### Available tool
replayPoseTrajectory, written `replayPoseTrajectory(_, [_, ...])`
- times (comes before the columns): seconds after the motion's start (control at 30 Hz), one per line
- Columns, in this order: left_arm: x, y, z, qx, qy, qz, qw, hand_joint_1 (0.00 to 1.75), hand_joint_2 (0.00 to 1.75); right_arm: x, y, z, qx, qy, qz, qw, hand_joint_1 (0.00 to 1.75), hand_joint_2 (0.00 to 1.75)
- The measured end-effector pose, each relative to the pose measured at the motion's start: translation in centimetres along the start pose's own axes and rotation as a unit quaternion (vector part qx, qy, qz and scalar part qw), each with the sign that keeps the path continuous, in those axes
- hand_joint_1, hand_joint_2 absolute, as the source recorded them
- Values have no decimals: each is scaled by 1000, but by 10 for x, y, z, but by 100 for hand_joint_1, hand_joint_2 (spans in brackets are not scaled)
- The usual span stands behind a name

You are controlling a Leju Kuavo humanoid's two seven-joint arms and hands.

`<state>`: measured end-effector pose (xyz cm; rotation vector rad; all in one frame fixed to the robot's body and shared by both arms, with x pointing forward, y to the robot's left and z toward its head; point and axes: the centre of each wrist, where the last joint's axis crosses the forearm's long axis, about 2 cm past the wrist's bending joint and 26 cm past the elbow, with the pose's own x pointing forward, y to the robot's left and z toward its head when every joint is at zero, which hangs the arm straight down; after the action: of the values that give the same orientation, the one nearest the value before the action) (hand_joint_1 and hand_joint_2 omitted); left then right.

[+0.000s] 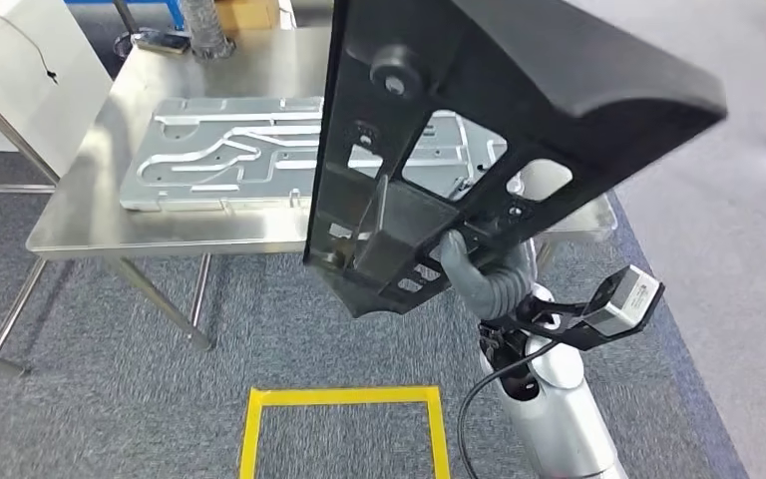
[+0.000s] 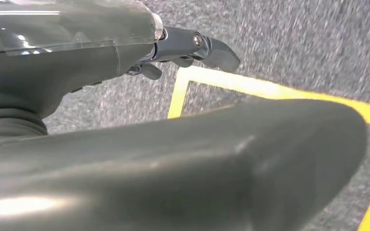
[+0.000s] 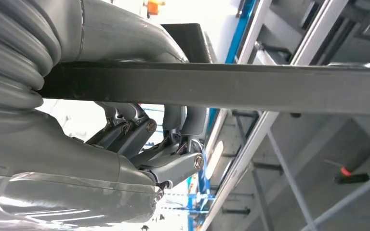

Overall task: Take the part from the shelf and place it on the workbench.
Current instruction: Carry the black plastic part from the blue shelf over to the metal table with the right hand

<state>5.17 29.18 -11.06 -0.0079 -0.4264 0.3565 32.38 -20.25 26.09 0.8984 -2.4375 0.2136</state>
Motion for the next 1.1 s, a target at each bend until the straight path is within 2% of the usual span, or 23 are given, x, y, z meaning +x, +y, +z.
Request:
replayPoseTrajectory(0.63, [-4, 0, 1, -2, -2, 4, 1000, 0, 0, 0, -4, -4, 0, -6, 19, 1000, 161, 175])
replayPoseTrajectory(0.73, [-5, 1, 1, -2, -2, 5, 1000, 0, 0, 4, -10, -3, -9, -17, 49, 999, 161, 175])
replayPoseTrajectory(0.83, [-6, 0, 2, -3, -1, 4, 1000, 0, 0, 15, -23, -9, -23, -31, 126, 991, 161, 175])
replayPoseTrajectory(0.9, [-6, 0, 2, -4, -2, 5, 1000, 0, 0, 23, -35, -18, -37, -32, 209, 977, 161, 175])
replayPoseTrajectory(0.97, [-5, 0, 1, -6, -5, 6, 1000, 0, 0, 33, -51, -35, -53, -29, 307, 950, 161, 175])
replayPoseTrajectory(1.03, [-2, 0, 1, -7, -9, 7, 1000, 0, 0, 41, -67, -56, -71, -21, 417, 906, 161, 175])
replayPoseTrajectory(1.1, [0, 1, 0, -9, -14, 6, 1000, 0, 0, 42, -82, -75, -83, -2, 527, 846, 161, 175])
